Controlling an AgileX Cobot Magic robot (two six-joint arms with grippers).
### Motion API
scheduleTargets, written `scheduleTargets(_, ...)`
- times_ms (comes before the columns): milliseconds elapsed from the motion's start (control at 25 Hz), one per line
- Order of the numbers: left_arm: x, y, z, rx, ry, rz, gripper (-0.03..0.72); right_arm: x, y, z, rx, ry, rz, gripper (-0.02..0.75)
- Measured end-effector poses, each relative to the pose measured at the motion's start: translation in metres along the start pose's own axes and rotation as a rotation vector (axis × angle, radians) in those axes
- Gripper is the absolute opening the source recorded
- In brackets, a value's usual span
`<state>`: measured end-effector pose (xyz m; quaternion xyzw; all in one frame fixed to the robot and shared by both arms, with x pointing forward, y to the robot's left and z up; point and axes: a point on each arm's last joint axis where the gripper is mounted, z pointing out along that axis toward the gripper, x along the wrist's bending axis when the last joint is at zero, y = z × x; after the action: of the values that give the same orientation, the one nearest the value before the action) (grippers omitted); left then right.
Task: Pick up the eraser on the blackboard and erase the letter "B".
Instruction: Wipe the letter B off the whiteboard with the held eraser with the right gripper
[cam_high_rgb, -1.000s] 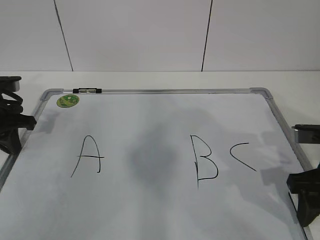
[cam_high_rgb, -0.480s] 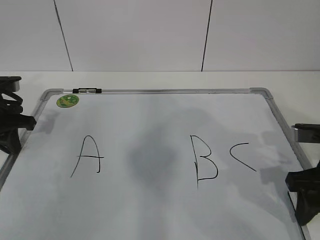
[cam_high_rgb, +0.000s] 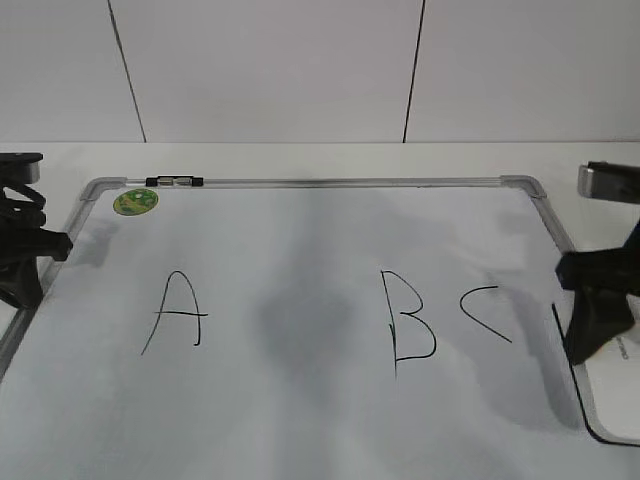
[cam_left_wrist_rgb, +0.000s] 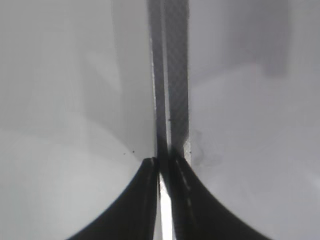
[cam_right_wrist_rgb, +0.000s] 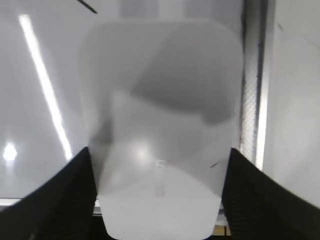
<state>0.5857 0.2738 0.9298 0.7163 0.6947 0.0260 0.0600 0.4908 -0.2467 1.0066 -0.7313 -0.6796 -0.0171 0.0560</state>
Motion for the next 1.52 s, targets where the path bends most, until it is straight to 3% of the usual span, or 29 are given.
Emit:
scheduleTargets(320, 0.000, 0.000, 0.000, 0.005, 0.000, 0.000, 0.070, 0.056, 0.036, -0.026, -0.078, 0.057, -0.134, 0.519)
scheduleTargets(640, 0.000, -0.003, 0.000, 0.032, 0.000, 0.000, 0.076, 0.113, 0.063, 0.014, 0.004, 0.039, -0.230, 0.519)
scheduleTargets(880, 0.000, -0.003, 0.000, 0.034, 0.000, 0.000, 0.078, 0.124, 0.074, 0.057, 0.103, -0.002, -0.237, 0.519)
scheduleTargets(1200, 0.000, -0.004, 0.000, 0.040, 0.000, 0.000, 0.078, 0.130, 0.085, 0.063, 0.170, -0.032, -0.237, 0.519)
scheduleTargets(1520, 0.000, -0.005, 0.000, 0.054, 0.000, 0.000, 0.078, 0.141, 0.113, 0.061, 0.110, -0.064, -0.245, 0.519)
